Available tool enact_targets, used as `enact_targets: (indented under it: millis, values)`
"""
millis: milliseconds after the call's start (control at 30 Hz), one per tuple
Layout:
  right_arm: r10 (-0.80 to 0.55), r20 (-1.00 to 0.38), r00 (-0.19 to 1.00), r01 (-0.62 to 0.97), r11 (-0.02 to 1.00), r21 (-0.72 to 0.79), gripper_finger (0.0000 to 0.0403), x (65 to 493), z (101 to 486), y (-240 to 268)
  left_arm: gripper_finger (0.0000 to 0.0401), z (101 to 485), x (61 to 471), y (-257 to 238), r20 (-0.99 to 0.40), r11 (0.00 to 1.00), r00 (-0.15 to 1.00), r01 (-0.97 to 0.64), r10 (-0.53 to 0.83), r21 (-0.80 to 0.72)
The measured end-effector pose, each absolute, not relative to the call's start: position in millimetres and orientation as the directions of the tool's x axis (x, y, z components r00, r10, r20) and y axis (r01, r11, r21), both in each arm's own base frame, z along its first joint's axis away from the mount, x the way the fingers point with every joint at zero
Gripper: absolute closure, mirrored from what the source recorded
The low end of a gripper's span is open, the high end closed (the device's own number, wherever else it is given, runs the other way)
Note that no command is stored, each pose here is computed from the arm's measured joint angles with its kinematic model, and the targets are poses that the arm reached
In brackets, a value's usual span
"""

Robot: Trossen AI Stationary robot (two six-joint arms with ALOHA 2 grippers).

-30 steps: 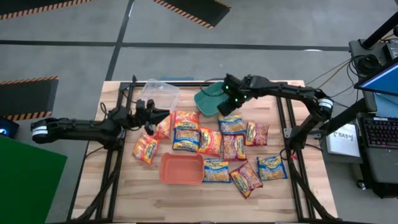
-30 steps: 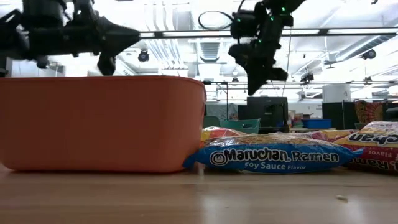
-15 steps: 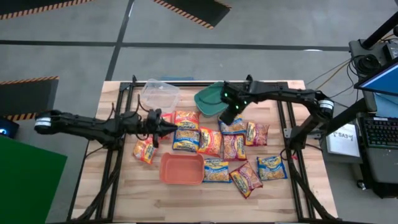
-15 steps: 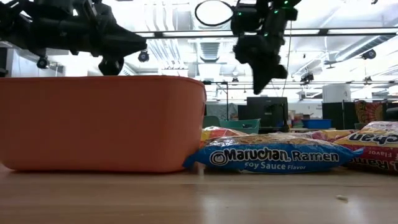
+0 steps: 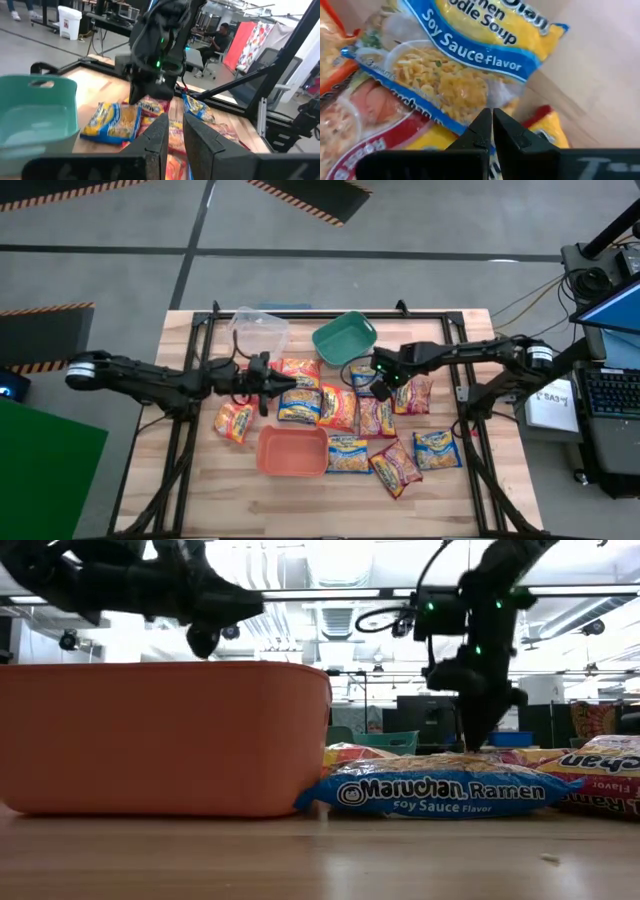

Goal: Sort Maruchan noodles
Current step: Put the blue noodle pack into the green bin

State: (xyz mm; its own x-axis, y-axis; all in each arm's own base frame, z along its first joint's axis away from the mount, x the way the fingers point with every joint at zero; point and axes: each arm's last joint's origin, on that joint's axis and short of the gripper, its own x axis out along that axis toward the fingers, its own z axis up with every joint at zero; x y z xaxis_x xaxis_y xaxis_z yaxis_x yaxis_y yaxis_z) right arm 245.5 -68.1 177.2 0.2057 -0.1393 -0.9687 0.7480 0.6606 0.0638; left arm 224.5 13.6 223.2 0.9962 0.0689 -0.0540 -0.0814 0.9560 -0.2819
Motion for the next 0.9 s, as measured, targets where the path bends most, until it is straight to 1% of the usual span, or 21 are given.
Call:
enact_targets:
  millis: [167, 267, 333, 567, 900]
  values:
    - [-0.154, -0.933, 0.327, 0.732, 0.666, 0.147, 0.0394, 252.0, 165.2, -69.6, 0.0361, 225.9, 244.7, 14.8, -0.093, 0.961, 0.993, -0.09, 0.068, -0.262]
    - [-0.084, -0.895, 0.439, 0.663, 0.702, 0.259, 0.0394, 261.3, 169.9, -67.0, 0.0361, 224.3, 254.4, 14.9, -0.11, 0.965, 0.992, -0.091, 0.065, -0.245]
    - [-0.045, -0.878, 0.476, 0.62, 0.725, 0.299, 0.0394, 265.9, 176.1, -64.8, 0.0361, 221.2, 259.2, 15.1, -0.129, 0.966, 0.99, -0.094, 0.065, -0.239]
    - [-0.06, -0.83, 0.554, 0.565, 0.759, 0.323, 0.0394, 262.8, 205.6, -64.6, 0.0361, 210.3, 270.3, 15.7, -0.18, 0.964, 0.982, -0.107, 0.063, -0.243]
    - [-0.105, -0.757, 0.645, 0.54, 0.763, 0.354, 0.0394, 243.4, 238.1, -63.4, 0.0361, 201.8, 274.4, 16.1, -0.205, 0.959, 0.977, -0.116, 0.064, -0.257]
